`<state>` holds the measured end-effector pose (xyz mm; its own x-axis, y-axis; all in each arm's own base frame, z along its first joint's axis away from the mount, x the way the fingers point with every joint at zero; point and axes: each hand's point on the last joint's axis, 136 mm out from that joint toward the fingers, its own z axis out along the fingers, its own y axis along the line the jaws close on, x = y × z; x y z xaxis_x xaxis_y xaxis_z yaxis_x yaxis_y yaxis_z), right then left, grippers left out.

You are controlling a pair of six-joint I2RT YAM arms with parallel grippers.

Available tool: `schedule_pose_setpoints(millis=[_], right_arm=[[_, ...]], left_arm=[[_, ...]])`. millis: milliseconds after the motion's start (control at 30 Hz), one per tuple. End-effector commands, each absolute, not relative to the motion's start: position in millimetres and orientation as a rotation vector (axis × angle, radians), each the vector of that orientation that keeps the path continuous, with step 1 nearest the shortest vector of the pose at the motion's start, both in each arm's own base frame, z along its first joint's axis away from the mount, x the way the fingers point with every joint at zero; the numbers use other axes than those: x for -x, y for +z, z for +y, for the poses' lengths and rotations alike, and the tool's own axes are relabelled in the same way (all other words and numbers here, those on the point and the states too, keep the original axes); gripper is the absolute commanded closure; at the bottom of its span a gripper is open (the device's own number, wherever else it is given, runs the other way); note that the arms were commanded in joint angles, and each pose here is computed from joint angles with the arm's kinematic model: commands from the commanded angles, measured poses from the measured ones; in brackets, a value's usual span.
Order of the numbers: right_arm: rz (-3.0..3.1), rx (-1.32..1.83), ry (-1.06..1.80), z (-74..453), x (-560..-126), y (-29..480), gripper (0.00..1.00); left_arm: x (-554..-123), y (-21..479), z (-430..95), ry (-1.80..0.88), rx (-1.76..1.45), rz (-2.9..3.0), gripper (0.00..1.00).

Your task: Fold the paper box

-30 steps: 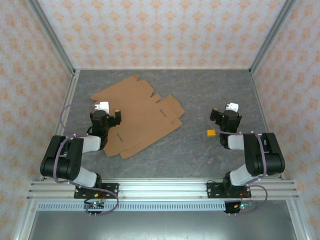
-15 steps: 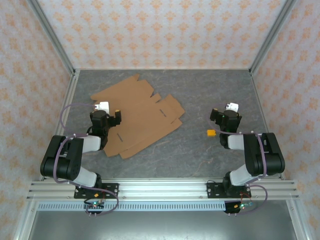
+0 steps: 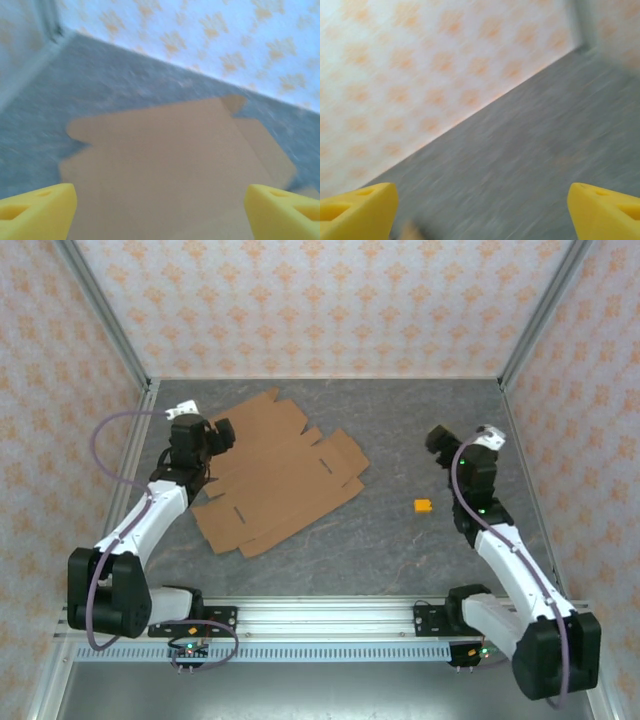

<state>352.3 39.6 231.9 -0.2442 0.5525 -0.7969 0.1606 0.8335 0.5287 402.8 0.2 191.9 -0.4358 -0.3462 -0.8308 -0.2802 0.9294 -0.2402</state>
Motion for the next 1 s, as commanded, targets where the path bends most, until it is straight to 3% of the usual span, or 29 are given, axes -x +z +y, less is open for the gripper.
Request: schedule_pose_setpoints(millis=[0, 200, 400, 600, 967], right_arm=[[2.212, -0.522, 0.598, 126, -315, 159, 0.14], [2.315, -0.532, 0.811, 212, -296, 119, 0.2], [2.343, -0.532, 0.581, 197, -314, 90, 0.23], [2.427, -0.442, 0.638, 214, -341, 69, 0.28], [2.392, -0.413, 0.727, 232, -359, 40, 0.53]], left_arm=[[-362, 130, -55, -0.244, 0.409, 2.331, 0.12], [-344, 107, -95, -0.425, 0.329, 2.414, 0.11], [-338, 91, -101, -0.453, 0.278, 2.453, 0.1], [-336, 93, -105, -0.462, 0.257, 2.442, 0.1], [-330, 116, -104, -0.474, 0.234, 2.391, 0.1]])
